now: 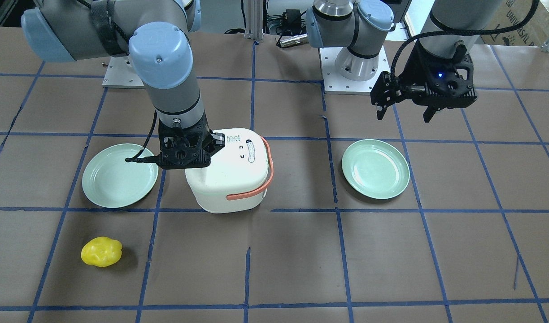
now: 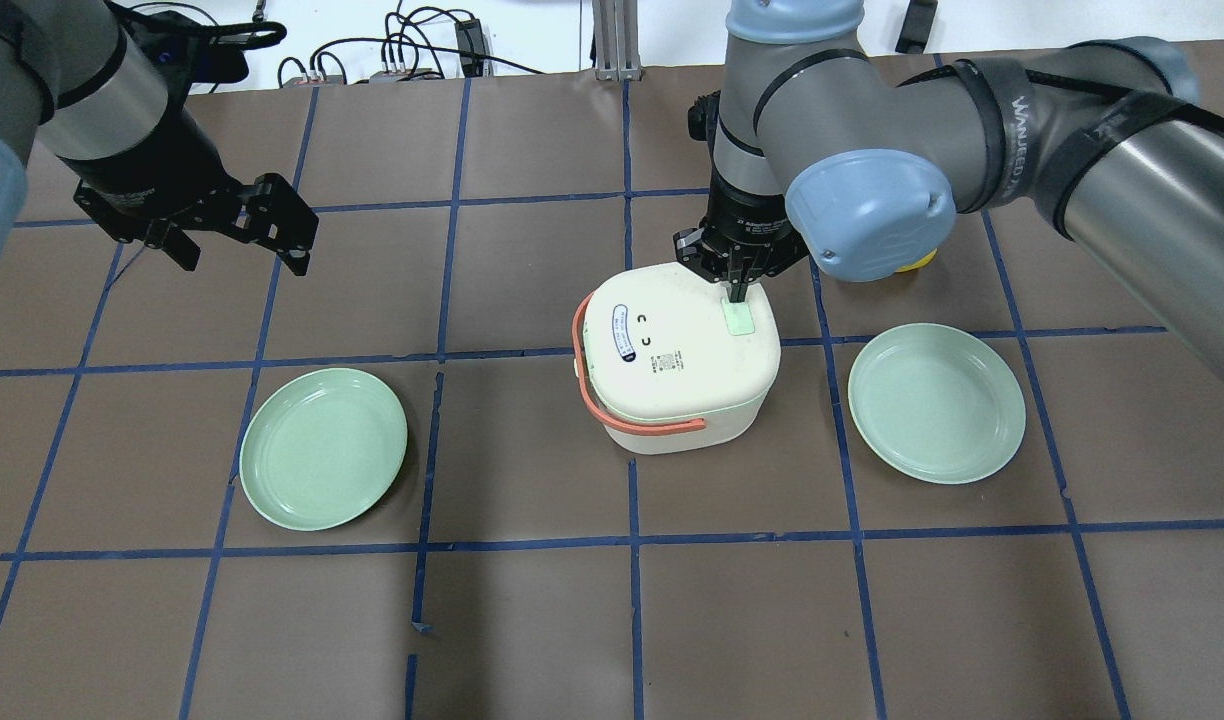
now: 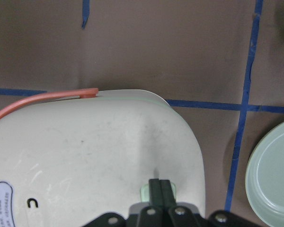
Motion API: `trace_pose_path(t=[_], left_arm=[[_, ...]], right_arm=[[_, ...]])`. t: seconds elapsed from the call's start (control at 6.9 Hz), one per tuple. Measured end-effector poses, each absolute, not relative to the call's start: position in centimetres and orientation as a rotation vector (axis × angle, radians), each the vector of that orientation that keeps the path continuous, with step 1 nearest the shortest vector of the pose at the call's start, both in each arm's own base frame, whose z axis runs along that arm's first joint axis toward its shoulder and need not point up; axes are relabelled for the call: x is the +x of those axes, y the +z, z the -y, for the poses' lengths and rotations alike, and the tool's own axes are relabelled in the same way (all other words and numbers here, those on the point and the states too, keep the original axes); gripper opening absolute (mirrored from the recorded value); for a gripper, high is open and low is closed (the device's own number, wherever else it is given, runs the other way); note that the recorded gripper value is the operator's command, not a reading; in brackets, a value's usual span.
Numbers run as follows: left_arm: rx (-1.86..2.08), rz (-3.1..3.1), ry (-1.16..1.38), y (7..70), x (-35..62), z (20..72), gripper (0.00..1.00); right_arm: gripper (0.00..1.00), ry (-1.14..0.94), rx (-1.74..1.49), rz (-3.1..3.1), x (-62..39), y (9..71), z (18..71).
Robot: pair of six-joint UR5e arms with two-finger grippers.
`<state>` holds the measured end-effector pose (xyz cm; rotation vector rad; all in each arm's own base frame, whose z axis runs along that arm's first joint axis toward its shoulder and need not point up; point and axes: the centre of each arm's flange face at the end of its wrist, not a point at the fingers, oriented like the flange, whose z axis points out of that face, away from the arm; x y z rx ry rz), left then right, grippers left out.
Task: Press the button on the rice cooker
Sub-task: 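Press down on the green button with the right gripper fingertips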
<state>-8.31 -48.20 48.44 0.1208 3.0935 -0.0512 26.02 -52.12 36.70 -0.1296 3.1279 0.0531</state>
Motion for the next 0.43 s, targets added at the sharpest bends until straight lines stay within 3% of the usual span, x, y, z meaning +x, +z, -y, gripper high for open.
trace_pose_path(t=[0.43], left_arm=[[0.121, -3.094, -0.051, 48.44, -8.31, 48.2, 1.0]], right_arm=[[0.03, 0.066, -0.127, -3.131, 25.9, 36.29, 51.68]])
